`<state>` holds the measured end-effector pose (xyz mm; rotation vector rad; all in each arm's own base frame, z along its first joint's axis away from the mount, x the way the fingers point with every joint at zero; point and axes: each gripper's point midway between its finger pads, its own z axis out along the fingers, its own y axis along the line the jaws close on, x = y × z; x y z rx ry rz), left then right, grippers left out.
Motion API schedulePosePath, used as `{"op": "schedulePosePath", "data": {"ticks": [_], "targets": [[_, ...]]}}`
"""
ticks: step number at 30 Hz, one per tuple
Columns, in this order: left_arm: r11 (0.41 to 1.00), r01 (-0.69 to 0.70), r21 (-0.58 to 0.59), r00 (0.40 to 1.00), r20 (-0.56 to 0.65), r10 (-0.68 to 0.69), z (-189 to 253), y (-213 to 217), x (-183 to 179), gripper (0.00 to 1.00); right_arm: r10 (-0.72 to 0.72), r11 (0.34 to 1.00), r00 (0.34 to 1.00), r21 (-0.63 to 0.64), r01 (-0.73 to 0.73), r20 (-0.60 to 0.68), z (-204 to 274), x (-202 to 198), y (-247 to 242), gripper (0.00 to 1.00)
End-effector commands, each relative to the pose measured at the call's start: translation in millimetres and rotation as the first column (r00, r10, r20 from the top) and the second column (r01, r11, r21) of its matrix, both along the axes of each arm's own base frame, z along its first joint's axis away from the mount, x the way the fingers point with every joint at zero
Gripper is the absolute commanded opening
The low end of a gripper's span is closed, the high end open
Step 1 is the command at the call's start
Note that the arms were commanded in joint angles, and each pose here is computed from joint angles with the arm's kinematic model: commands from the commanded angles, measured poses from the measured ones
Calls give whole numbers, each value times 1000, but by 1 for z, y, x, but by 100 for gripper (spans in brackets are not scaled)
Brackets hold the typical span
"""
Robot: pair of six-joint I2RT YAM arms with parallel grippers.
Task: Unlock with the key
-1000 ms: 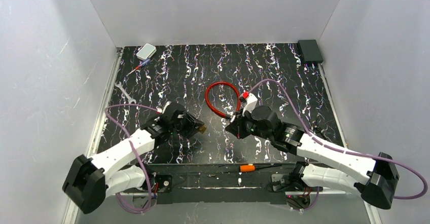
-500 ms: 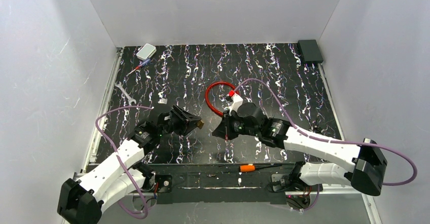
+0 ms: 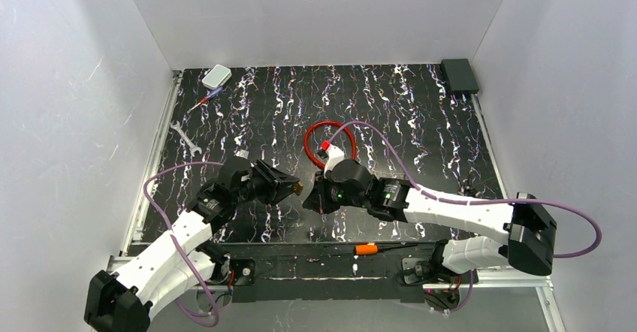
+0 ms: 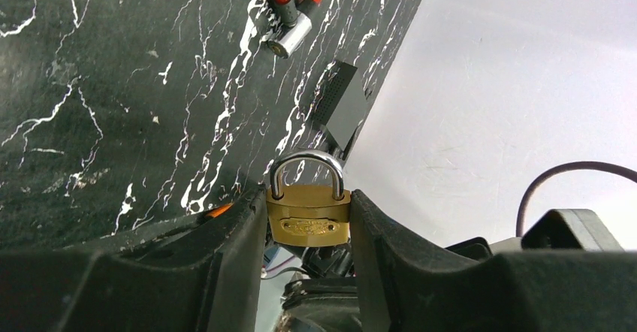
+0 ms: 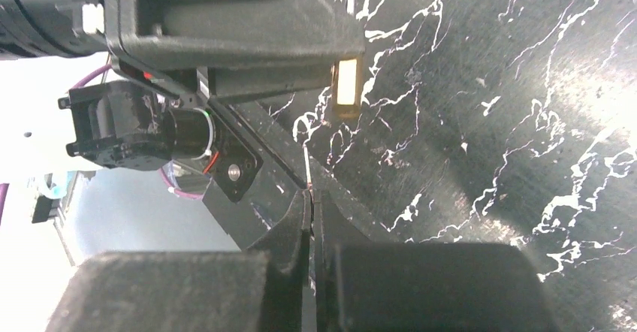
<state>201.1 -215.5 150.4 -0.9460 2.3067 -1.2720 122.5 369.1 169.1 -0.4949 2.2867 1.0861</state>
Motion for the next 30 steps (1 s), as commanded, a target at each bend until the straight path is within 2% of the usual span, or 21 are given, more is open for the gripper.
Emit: {"op": "schedulePosePath", "data": {"ticks": [1, 14, 30], "targets": [[999, -3, -38, 999, -47, 2, 7, 1, -9, 0, -43, 999, 996, 20, 41, 84, 26, 16, 7, 1], [999, -16, -29, 1000, -27, 16, 8, 4, -7, 0, -49, 997, 993, -46, 54, 104, 17, 21, 3, 1], [1000, -17, -17, 999, -28, 17, 5, 4, -6, 0, -37, 998, 991, -36, 42, 127, 20, 23, 6, 1]]}}
